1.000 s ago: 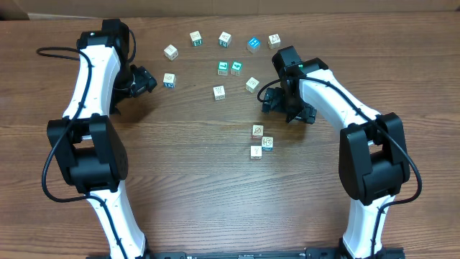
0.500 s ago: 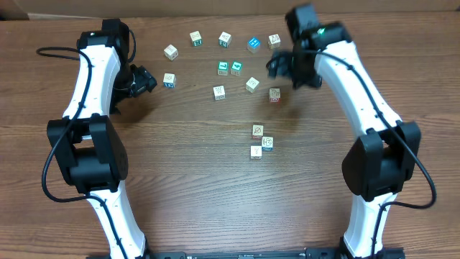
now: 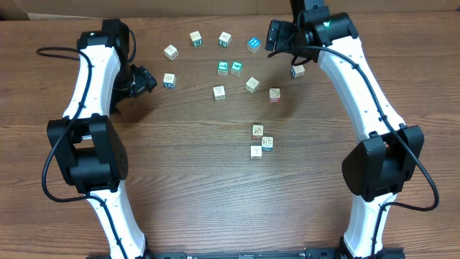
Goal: Form a circle
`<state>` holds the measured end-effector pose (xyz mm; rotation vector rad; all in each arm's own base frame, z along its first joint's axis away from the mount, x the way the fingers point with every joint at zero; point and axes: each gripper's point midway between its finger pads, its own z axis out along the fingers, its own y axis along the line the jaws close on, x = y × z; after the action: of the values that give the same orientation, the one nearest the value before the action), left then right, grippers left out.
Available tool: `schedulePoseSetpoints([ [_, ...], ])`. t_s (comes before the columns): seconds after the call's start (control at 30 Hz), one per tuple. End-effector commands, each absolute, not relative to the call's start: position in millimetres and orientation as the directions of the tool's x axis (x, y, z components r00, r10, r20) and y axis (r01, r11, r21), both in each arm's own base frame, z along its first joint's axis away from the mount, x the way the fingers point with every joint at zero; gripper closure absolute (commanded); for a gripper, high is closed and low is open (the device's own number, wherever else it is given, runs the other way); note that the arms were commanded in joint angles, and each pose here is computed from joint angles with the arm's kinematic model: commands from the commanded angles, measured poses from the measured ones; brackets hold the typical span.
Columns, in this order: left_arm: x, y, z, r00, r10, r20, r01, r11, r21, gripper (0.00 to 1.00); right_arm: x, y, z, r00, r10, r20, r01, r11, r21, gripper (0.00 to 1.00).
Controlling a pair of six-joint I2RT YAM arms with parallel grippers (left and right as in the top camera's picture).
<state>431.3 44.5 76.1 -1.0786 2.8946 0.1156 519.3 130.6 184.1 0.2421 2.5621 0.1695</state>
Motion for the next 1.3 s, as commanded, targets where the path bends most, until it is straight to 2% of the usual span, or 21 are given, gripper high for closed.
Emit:
schedulePoseSetpoints([
  [0.0, 436, 43, 79, -0.767, -0.637, -0.083, -0.641, 0.766, 0.045, 0.01, 521, 125, 152, -0.853, 0.193, -0.486, 0.157, 0.981, 0.114, 0.05],
  [0.13, 436, 43, 79, -0.767, -0.636, -0.084, -0.64, 0.767, 0.044, 0.0, 519, 126, 116, -0.889, 0.183, -0.419, 0.163, 0.983, 0.083, 0.04],
  [0.33, 436, 43, 79, -0.767, -0.636, -0.084, -0.64, 0.767, 0.044, 0.0, 486, 129, 62, -0.962, 0.164, -0.219, 0.155, 0.986, 0.057, 0.05],
  [0.47, 436, 43, 79, -0.767, -0.636, -0.083, -0.64, 0.767, 0.045, 0.01, 472, 126, 46, -0.973, 0.161, -0.166, 0.157, 0.987, 0.035, 0.13],
  [0.53, 436, 43, 79, -0.767, -0.636, -0.083, -0.64, 0.767, 0.045, 0.01, 468, 125, 41, -0.975, 0.161, -0.152, 0.158, 0.987, 0.029, 0.21],
  [0.63, 436, 43, 79, -0.767, -0.636, -0.084, -0.641, 0.767, 0.044, 0.0, 466, 124, 35, -0.976, 0.16, -0.145, 0.158, 0.987, 0.025, 0.26],
  [0.83, 436, 43, 79, -0.767, -0.636, -0.084, -0.64, 0.767, 0.044, 0.0, 470, 125, 33, -0.973, 0.161, -0.163, 0.157, 0.987, 0.034, 0.44],
  [1.0, 436, 43, 79, -0.767, -0.636, -0.084, -0.64, 0.767, 0.044, 0.01, 469, 127, 33, -0.975, 0.161, -0.155, 0.156, 0.987, 0.043, 0.49],
  [1.13, 436, 43, 79, -0.767, -0.636, -0.084, -0.641, 0.767, 0.044, 0.0, 466, 138, 33, -0.979, 0.158, -0.131, 0.145, 0.985, 0.097, 0.43],
  [1.27, 436, 43, 79, -0.767, -0.636, -0.084, -0.64, 0.767, 0.044, 0.0, 466, 142, 33, -0.98, 0.145, -0.136, 0.132, 0.986, 0.098, 0.43],
])
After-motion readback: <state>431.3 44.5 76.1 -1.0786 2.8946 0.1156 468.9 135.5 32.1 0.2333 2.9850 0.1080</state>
